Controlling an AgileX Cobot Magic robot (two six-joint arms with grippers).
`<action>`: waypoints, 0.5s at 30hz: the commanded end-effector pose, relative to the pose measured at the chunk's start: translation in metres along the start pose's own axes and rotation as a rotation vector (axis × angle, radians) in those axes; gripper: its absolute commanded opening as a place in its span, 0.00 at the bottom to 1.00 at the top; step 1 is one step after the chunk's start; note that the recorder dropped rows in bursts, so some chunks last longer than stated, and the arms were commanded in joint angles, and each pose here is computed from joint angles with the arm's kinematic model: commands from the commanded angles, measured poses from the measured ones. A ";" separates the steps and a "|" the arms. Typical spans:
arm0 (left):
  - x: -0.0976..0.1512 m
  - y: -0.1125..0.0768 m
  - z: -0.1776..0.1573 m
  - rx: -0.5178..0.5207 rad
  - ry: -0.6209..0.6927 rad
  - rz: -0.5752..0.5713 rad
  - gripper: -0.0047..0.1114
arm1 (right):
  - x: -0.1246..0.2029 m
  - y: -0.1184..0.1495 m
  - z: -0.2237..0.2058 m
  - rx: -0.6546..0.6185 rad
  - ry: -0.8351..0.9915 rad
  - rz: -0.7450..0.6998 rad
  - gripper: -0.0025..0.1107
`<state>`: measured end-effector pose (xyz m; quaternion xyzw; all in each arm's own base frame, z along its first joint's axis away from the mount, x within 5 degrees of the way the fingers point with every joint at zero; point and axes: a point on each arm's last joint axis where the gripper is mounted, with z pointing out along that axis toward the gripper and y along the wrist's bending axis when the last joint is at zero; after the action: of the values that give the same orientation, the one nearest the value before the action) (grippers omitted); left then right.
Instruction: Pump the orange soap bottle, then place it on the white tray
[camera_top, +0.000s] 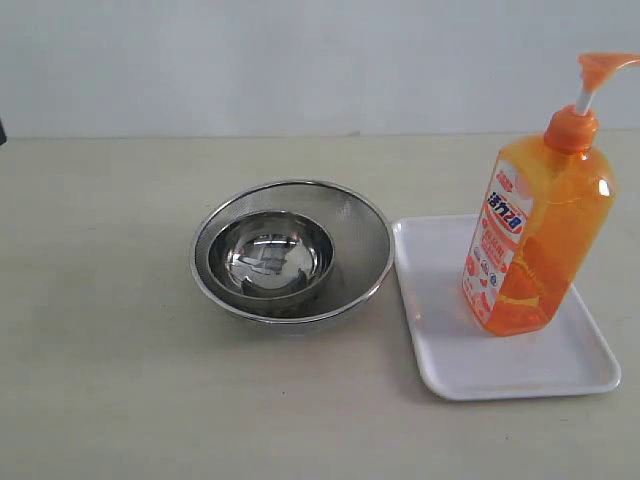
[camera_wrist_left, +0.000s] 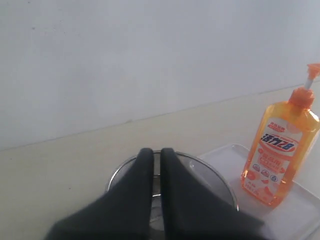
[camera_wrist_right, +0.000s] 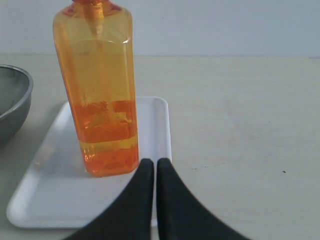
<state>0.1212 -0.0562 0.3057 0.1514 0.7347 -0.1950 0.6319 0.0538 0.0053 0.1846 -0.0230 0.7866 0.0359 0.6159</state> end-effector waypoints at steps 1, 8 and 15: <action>0.019 0.004 -0.017 -0.054 -0.024 0.000 0.08 | 0.000 0.000 0.000 0.003 -0.007 0.001 0.02; 0.052 0.010 -0.040 -0.160 -0.069 -0.003 0.08 | 0.000 0.000 0.000 0.003 -0.007 0.001 0.02; 0.084 0.009 -0.054 -0.195 -0.117 -0.009 0.08 | 0.000 0.000 0.000 0.003 -0.007 0.001 0.02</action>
<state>0.0709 -0.0254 0.2383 0.0793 0.7187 -0.1320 0.6780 0.0538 0.0053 0.1846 -0.0230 0.7866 0.0359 0.6159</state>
